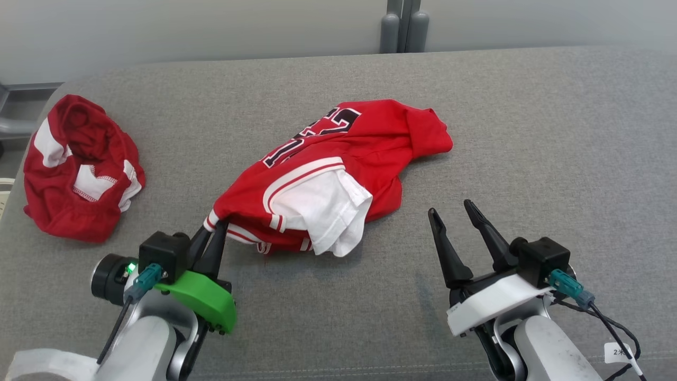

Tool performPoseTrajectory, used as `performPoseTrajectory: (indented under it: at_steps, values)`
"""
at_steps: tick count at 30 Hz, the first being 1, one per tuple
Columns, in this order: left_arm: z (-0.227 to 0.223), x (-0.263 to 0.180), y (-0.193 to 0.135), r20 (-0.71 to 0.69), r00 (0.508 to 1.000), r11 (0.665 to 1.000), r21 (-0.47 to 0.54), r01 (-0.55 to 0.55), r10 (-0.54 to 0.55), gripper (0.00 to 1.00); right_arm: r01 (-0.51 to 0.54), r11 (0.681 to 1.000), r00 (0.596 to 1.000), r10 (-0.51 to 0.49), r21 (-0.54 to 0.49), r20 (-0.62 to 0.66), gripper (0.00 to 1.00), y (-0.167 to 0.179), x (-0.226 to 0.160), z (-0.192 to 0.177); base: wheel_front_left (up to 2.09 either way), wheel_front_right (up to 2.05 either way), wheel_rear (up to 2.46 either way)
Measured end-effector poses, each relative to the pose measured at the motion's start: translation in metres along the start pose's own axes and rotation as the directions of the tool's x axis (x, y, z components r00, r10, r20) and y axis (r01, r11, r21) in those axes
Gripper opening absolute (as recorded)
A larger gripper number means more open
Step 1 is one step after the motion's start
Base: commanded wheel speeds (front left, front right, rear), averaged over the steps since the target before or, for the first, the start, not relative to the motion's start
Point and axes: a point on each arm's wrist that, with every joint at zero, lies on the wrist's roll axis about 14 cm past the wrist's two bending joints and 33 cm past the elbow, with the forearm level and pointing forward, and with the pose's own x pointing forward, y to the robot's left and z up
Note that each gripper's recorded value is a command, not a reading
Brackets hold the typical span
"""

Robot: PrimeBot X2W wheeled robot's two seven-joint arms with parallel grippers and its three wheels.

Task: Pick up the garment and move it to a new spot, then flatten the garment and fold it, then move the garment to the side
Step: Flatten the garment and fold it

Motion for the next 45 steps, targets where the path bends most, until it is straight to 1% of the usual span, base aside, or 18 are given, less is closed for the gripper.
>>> performPoseTrajectory:
  at_steps: [6, 11, 16, 17, 18, 19, 25, 30, 31, 34, 36, 41, 45]
  values:
    - [-0.030, -0.022, 0.002, -0.083, 0.996, 0.997, -0.061, -0.037, 0.031, 0.00, -0.015, 1.000, 1.000, 0.015, 0.008, -0.016, 1.00, 0.004, 0.004, -0.006, 0.00, 0.00, 0.00]
    - [-0.056, -0.034, 0.013, -0.152, 0.985, 0.992, -0.080, -0.095, 0.082, 0.00, -0.022, 1.000, 1.000, 0.022, 0.009, -0.022, 1.00, 0.006, 0.006, -0.009, 0.00, 0.00, 0.00]
    - [-0.076, -0.042, 0.014, -0.194, 0.976, 0.987, -0.110, -0.121, 0.098, 0.00, -0.024, 1.000, 0.999, 0.024, 0.006, -0.023, 1.00, 0.006, 0.007, -0.009, 0.00, 0.00, 0.00]
    - [-0.079, -0.043, 0.015, -0.200, 0.974, 0.986, -0.111, -0.127, 0.103, 0.22, -0.024, 1.000, 0.999, 0.024, 0.006, -0.023, 1.00, 0.006, 0.007, -0.008, 0.00, 0.00, 0.00]
    - [-0.081, -0.044, 0.015, -0.206, 0.972, 0.984, -0.113, -0.136, 0.111, 0.51, -0.023, 1.000, 0.999, 0.023, 0.005, -0.023, 1.00, 0.006, 0.007, -0.008, 0.00, 0.00, 0.00]
    - [-0.084, -0.045, 0.016, -0.214, 0.970, 0.984, -0.112, -0.139, 0.112, 1.00, -0.023, 1.000, 0.999, 0.023, 0.005, -0.023, 1.00, 0.006, 0.006, -0.008, 0.00, 0.00, 0.00]
    - [-0.092, -0.052, 0.029, -0.229, 0.956, 0.968, -0.130, -0.214, 0.181, 1.00, -0.021, 1.000, 1.000, 0.021, 0.003, -0.018, 1.00, 0.006, 0.006, -0.006, 0.00, 0.00, 0.00]
    - [-0.107, -0.067, 0.032, -0.267, 0.939, 0.953, -0.151, -0.262, 0.216, 1.00, -0.021, 1.000, 1.000, 0.021, 0.003, -0.016, 1.00, 0.005, 0.006, -0.006, 0.00, 0.00, 0.00]
    - [-0.103, -0.069, 0.038, -0.251, 0.935, 0.944, -0.148, -0.294, 0.252, 1.00, -0.023, 1.000, 1.000, 0.023, 0.004, -0.016, 1.00, 0.006, 0.007, -0.006, 0.00, 0.00, 0.00]
    - [-0.088, -0.067, 0.048, -0.199, 0.932, 0.930, -0.148, -0.335, 0.304, 1.00, -0.026, 1.000, 1.000, 0.026, 0.005, -0.014, 1.00, 0.007, 0.008, -0.005, 0.00, 0.00, 0.00]
    - [-0.070, -0.064, 0.053, -0.140, 0.935, 0.928, -0.140, -0.345, 0.326, 1.00, -0.029, 1.000, 0.999, 0.029, 0.005, -0.015, 1.00, 0.008, 0.008, -0.006, 0.00, 0.00, 0.00]
    - [-0.047, -0.062, 0.046, -0.060, 0.945, 0.936, -0.128, -0.327, 0.322, 1.00, -0.037, 0.999, 0.999, 0.037, 0.004, -0.014, 1.00, 0.011, 0.008, -0.005, 0.00, 0.00, 0.00]
    - [-0.038, -0.054, 0.026, -0.026, 0.967, 0.959, -0.120, -0.255, 0.254, 1.00, -0.037, 0.999, 0.999, 0.037, 0.002, -0.014, 1.00, 0.011, 0.007, -0.005, 0.00, 0.00, 0.00]
